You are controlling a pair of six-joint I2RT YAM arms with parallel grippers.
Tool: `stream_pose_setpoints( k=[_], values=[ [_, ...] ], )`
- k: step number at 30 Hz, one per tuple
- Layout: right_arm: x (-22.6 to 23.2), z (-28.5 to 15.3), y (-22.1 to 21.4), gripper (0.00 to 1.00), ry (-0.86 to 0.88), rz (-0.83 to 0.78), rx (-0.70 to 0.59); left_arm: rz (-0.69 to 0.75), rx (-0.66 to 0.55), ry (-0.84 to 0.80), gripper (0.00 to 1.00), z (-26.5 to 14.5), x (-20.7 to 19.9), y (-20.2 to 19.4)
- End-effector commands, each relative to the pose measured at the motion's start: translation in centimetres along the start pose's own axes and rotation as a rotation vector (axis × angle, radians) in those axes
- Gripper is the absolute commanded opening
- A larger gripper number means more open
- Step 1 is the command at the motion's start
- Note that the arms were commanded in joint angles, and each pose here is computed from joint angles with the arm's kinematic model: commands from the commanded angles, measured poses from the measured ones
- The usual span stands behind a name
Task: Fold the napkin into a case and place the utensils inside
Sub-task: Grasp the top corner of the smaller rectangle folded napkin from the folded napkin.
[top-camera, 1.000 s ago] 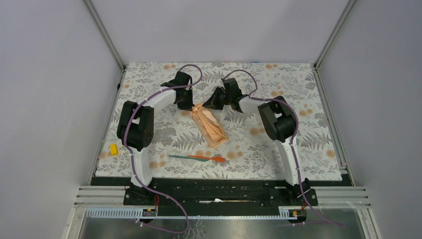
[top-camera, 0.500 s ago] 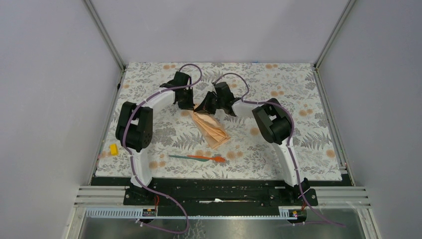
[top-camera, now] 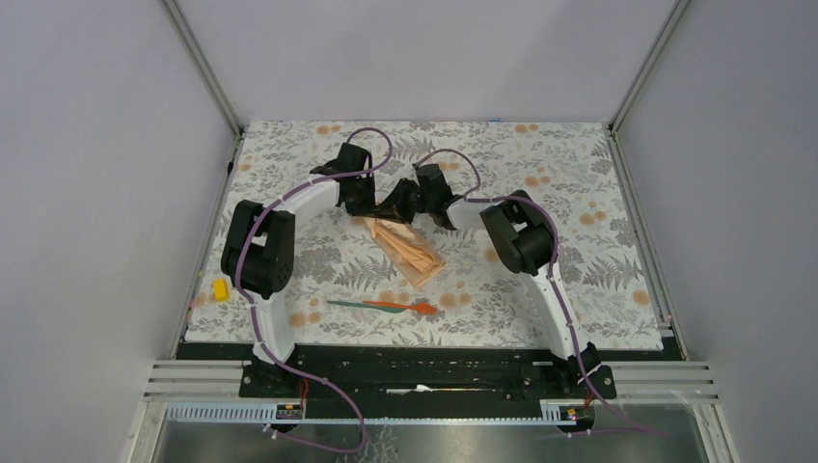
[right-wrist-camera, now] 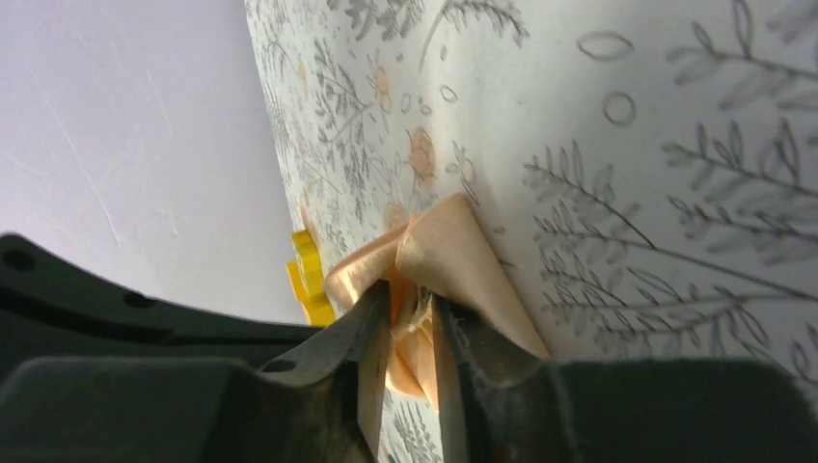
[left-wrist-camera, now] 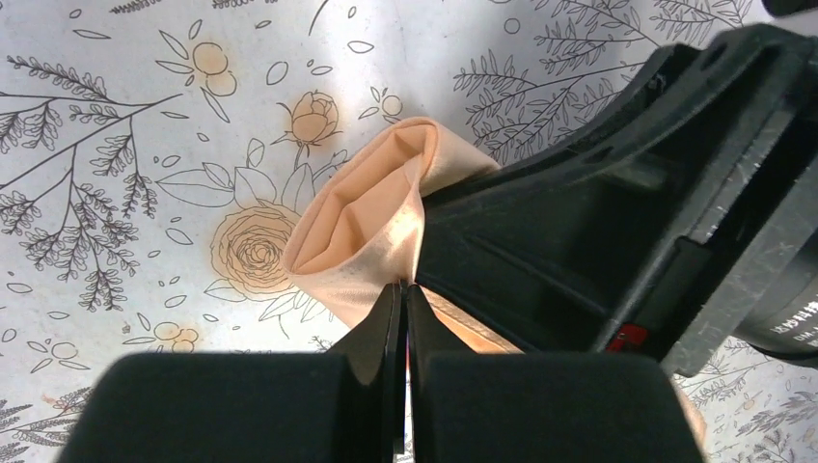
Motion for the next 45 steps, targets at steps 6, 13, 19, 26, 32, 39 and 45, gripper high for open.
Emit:
stream_pose_setpoints(
  k=[6,13,19,26,32,39,45],
  values=[
    [3.0,-3.9,1.0,0.36,0.104,-0.021,-0.01,-0.034,-0.051,0.015,0.0,-1.5,0.3,1.0],
    [2.5,-3.4,0.8,0.24,0.125,-0.015,0.006,-0.029,-0.056,-0.013,0.0,-1.7,-0.1,1.2],
    [1.6,-1.2,-0.1,0.0,0.093,-0.015,0.031,-0.029,-0.044,-0.038,0.0,-1.6,-0.5,1.1],
    [1.8,1.9,-2.1,0.0,0.075,-0.036,0.056,-0.04,-0.033,-0.066,0.0,-1.4,-1.0,1.3],
    [1.6,1.6,-2.0,0.0,0.074,-0.042,0.036,-0.075,-0.046,-0.025,0.0,-1.4,-0.5,1.2],
    [4.1,-2.5,-1.0,0.12,0.076,-0.135,0.055,-0.134,-0.055,0.071,0.0,-1.3,2.0,0.5],
    [2.1,-1.6,-1.4,0.01,0.046,-0.14,0.07,-0.139,-0.041,0.032,0.0,-1.2,1.5,0.6]
  ],
)
Point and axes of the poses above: each gripper's point midway between its finger pads, its own z axis out along the fingers, its own x axis along the line the jaws close on, y = z × x, the point moved 5 cm from there along -z, back along the fingers, and after that the axes turned 5 degrees about -z, right-handed, at the moved point
